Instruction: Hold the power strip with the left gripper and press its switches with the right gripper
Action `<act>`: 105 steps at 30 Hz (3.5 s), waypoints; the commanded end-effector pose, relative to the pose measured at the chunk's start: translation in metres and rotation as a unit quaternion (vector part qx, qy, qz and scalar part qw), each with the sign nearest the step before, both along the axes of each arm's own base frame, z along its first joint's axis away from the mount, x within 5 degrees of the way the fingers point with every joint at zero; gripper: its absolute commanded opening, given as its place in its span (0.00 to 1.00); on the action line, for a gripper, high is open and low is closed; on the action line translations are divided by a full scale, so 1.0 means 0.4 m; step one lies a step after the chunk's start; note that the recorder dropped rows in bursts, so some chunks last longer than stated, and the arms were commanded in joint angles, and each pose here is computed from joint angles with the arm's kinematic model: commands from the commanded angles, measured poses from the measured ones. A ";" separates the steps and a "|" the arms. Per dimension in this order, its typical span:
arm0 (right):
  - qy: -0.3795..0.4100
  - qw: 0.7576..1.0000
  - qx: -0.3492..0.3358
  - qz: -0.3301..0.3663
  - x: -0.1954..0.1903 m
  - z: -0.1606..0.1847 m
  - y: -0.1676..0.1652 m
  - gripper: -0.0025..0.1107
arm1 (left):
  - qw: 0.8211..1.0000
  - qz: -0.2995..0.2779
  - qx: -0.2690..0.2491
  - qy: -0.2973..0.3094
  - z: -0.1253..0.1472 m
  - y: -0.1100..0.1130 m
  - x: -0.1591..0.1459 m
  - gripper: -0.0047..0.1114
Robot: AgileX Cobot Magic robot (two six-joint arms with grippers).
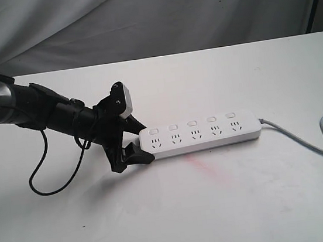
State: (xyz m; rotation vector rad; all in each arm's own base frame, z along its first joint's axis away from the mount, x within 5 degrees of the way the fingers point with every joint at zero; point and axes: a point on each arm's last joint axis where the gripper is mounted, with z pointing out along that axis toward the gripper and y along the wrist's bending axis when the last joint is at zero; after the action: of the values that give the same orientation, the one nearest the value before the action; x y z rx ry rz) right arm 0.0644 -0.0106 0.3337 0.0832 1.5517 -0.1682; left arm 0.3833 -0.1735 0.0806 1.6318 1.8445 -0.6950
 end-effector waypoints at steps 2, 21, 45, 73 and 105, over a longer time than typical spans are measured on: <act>0.021 1.000 0.007 0.000 -0.002 -0.085 0.000 0.02 | 1.000 0.004 0.023 -0.019 -0.010 0.006 0.009 0.04; 0.010 1.000 -0.006 -0.001 -0.040 -0.246 0.005 0.02 | 1.000 0.004 0.023 -0.019 -0.010 0.006 0.009 0.04; 0.093 0.996 0.006 -0.003 -0.025 -0.359 0.002 0.02 | 1.000 0.004 0.023 -0.019 -0.010 0.006 0.009 0.04; 0.134 0.991 0.025 -0.002 -0.029 -0.378 0.003 0.02 | 1.000 0.004 0.023 -0.019 -0.010 0.006 0.009 0.04; 0.134 0.991 0.026 -0.002 -0.029 -0.378 0.004 0.02 | 1.000 0.004 0.023 -0.019 -0.010 0.006 0.009 0.04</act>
State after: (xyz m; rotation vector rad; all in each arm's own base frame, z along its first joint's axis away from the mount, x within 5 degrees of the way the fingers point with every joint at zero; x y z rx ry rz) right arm 0.0530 -0.0096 0.1832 0.1067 1.8281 -0.1544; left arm 0.3833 -0.1735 0.0806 1.6318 1.8445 -0.6950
